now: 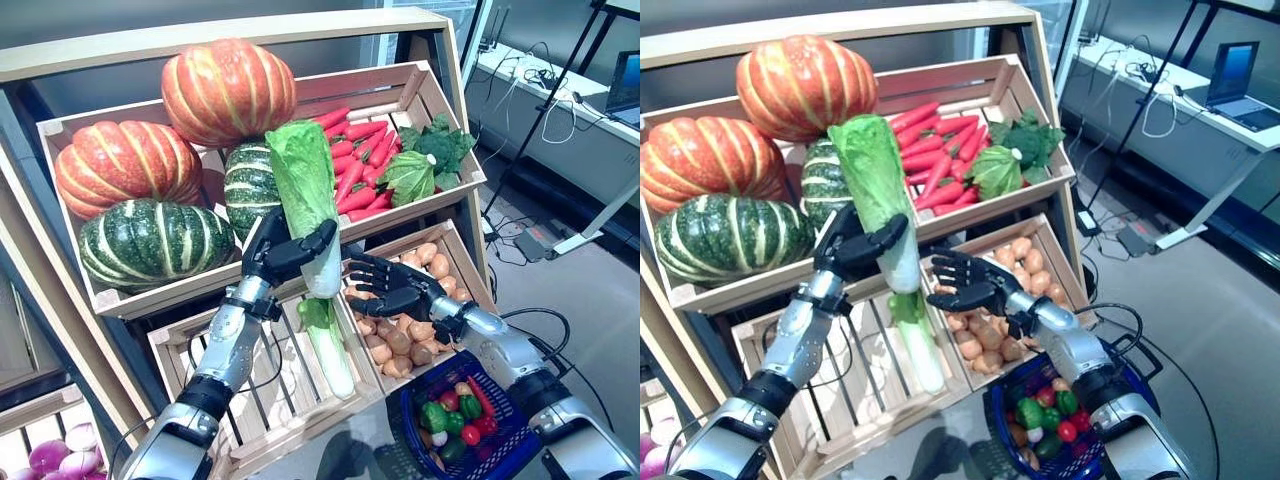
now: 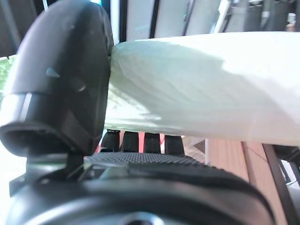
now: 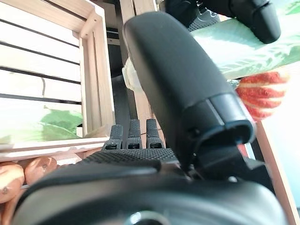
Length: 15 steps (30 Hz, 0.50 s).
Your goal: Put vegetables into the basket
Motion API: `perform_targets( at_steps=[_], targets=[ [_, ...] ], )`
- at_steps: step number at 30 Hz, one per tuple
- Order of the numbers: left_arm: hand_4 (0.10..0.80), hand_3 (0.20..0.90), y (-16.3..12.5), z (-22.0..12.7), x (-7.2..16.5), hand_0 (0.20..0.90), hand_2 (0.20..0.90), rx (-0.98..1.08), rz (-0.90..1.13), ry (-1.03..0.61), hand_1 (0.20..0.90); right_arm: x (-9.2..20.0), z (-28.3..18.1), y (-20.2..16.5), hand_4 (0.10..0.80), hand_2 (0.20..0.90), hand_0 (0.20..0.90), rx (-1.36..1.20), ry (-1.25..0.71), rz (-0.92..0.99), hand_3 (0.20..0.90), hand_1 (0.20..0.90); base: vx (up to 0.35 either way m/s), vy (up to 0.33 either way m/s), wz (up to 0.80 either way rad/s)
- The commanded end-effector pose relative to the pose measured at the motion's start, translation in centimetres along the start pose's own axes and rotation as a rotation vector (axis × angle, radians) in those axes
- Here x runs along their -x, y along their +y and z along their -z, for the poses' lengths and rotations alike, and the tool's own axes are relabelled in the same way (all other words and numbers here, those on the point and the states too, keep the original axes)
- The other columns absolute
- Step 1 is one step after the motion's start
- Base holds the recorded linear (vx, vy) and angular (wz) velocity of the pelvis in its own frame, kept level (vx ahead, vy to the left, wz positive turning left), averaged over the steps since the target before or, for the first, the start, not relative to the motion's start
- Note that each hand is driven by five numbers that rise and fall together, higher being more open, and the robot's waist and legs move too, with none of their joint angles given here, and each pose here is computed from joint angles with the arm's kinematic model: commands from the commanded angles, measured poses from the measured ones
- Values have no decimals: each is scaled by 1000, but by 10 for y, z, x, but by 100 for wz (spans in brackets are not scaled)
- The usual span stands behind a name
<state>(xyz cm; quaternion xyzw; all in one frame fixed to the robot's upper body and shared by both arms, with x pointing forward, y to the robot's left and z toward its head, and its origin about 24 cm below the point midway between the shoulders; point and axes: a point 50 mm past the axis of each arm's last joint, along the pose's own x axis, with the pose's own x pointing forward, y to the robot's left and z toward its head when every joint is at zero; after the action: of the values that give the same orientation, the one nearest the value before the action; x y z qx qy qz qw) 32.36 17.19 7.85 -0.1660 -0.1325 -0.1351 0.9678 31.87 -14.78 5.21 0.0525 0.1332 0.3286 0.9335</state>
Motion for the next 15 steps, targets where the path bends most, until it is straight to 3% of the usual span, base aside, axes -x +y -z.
perform_targets(
  at_steps=[1, 15],
  targets=[
    [400, 300, -11, -32, -33, 300, 300, 8, 30, -170, 300, -24, -35, 16, 800, 900, 900, -19, -127, -72, 900, 900, 0, 0, 0],
    [400, 300, -38, -7, -34, 300, 300, 70, 98, -81, 300, -46, -41, 25, 800, 900, 900, -102, -64, -50, 900, 900, 4, 0, 1]
  ],
)
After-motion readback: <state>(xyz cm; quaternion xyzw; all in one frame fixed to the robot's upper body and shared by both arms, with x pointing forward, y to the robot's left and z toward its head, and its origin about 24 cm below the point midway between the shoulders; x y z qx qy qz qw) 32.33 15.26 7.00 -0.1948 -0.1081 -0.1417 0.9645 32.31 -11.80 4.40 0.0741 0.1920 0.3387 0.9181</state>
